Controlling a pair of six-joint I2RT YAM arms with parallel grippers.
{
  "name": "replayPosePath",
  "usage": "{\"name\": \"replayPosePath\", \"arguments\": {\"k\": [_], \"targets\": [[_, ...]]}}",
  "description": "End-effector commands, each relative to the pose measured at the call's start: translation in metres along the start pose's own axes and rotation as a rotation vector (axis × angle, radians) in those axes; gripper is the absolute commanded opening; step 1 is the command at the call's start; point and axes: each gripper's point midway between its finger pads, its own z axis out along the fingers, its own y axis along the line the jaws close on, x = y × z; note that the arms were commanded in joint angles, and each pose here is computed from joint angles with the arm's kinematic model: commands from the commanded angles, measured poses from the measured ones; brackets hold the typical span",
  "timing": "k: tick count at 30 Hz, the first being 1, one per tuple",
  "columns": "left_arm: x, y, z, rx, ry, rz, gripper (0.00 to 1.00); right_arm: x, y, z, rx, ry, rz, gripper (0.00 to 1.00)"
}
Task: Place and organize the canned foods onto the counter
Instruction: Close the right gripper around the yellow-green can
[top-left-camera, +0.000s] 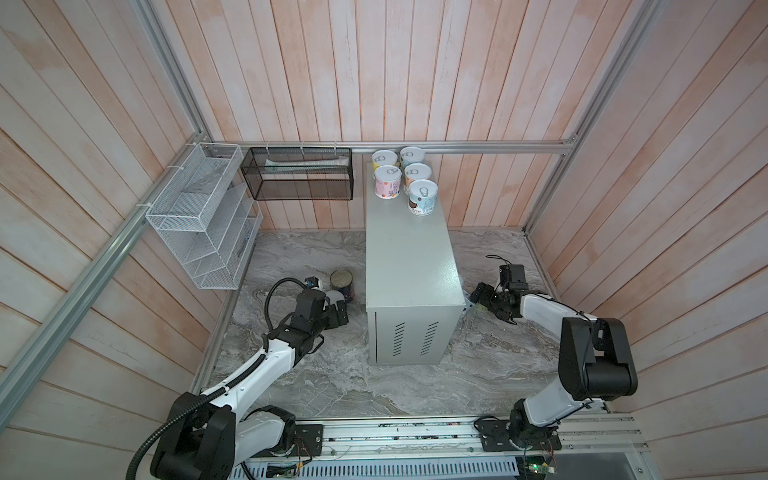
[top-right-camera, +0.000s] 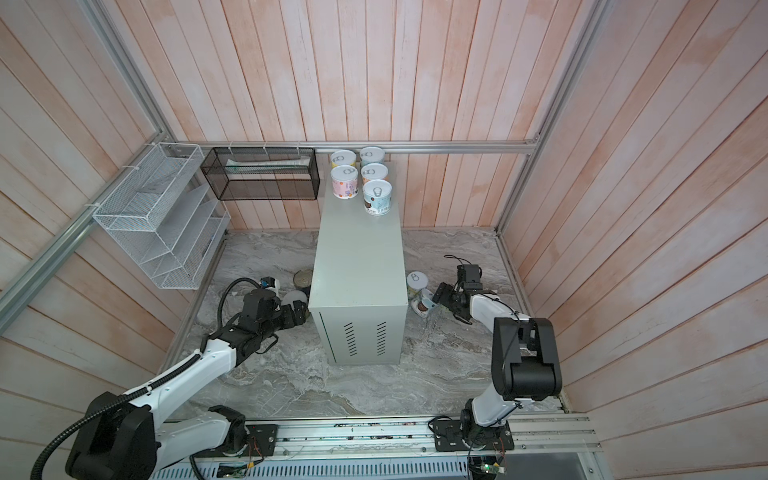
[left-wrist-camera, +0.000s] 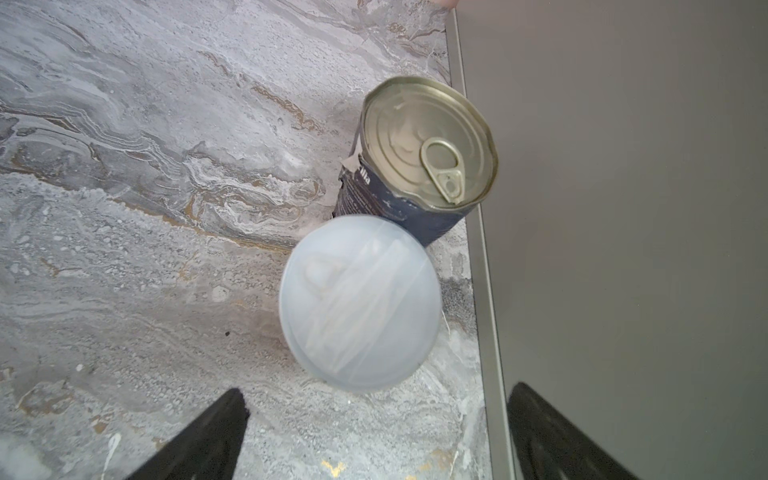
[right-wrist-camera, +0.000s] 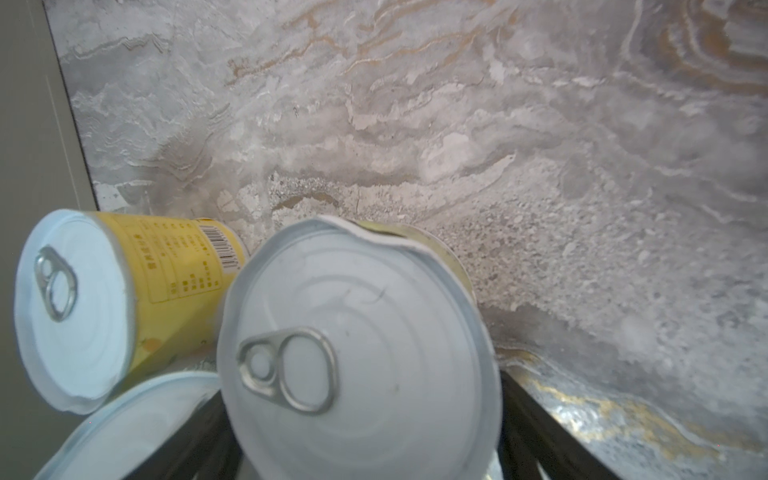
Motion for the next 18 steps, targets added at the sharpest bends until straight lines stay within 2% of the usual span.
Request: {"name": "replayPosePath", "arguments": {"k": [1, 13, 18], "targets": [[-0.002, 0.001, 0.002, -0.001, -0.011, -0.001, 1.0, 0.016, -0.009, 0.003, 0.037, 0.051, -0.017, 0.88], [-0.001, 0.001, 0.003, -0.003, -0.008, -0.001, 1.0, 0.009, 0.031, -0.033, 0.01, -0.021, -0.109, 0.87], [0.002, 0.002, 0.004, -0.003, -0.003, -0.004, 1.0, 0.015, 0.047, -0.041, -0.033, -0.001, -0.13, 0.87]]}}
